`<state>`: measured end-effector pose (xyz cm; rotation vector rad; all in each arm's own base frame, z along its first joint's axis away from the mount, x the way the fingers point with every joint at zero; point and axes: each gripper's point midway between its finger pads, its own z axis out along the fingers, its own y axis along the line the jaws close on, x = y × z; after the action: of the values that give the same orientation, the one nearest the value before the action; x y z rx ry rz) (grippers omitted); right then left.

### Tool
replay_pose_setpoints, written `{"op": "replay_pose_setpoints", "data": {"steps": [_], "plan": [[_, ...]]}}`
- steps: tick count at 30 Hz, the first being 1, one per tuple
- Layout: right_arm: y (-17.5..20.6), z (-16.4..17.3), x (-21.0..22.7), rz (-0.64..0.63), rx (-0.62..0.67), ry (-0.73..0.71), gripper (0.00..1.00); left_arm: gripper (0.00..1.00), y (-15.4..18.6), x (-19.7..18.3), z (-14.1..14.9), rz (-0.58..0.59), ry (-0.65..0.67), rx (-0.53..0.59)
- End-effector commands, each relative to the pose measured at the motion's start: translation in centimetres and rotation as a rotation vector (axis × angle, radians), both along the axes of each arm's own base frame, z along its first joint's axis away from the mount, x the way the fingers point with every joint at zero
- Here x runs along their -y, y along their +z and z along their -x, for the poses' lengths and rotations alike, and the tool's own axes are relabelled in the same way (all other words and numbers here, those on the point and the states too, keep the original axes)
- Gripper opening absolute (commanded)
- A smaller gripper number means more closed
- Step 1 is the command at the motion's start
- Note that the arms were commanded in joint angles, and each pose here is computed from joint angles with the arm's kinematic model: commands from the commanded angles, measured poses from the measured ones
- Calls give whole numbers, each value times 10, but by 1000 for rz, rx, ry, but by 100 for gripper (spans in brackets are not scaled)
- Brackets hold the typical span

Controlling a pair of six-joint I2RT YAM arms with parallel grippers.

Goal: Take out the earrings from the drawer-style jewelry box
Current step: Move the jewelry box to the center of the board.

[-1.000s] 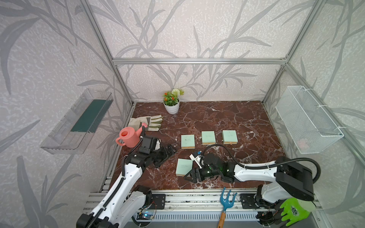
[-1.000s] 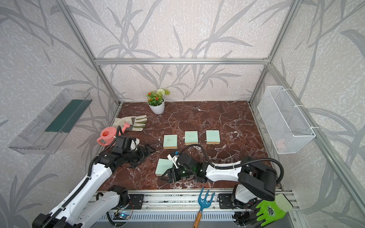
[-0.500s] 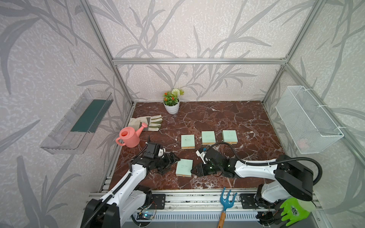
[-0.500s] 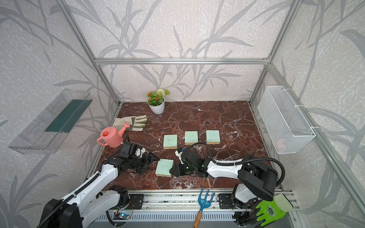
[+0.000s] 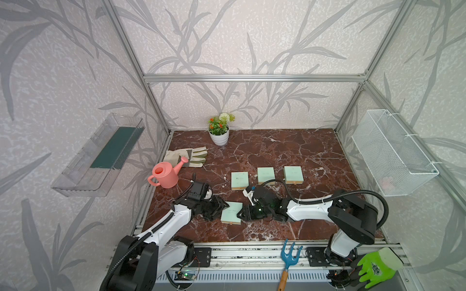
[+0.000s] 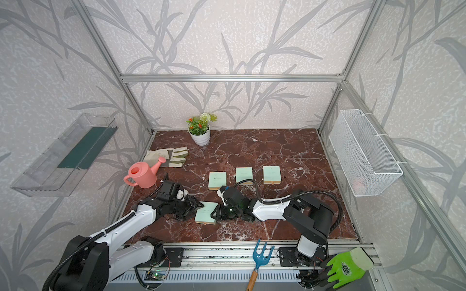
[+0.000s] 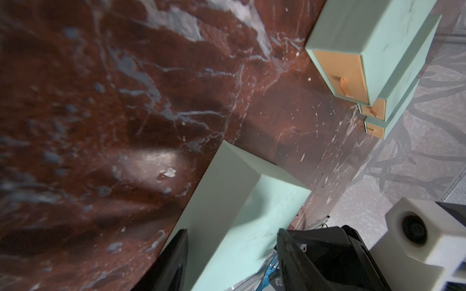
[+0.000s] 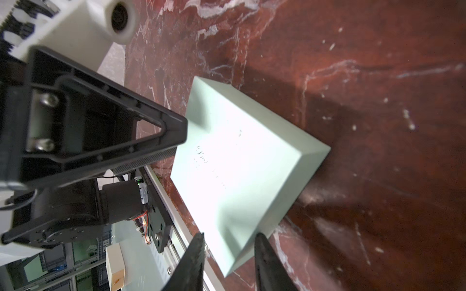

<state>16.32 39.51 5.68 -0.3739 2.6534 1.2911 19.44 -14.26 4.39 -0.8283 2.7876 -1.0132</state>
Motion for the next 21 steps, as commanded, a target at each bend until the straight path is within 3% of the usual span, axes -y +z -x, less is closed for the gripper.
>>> {"op": "replay_pose_setpoints", "data": {"steps": [1,6,16,21], "plan": [[8,-2,-20,-47,0,44,32,55,-3,-14,1,-86,50,-9],[10,-7,-42,-65,-1,79,31,48,-9,-44,1,-233,159,-5],[13,-19,-94,-102,0,154,31,49,2,-98,-4,-451,338,72],[12,-30,-112,-104,12,165,31,49,1,-107,-19,-470,369,85]]}}
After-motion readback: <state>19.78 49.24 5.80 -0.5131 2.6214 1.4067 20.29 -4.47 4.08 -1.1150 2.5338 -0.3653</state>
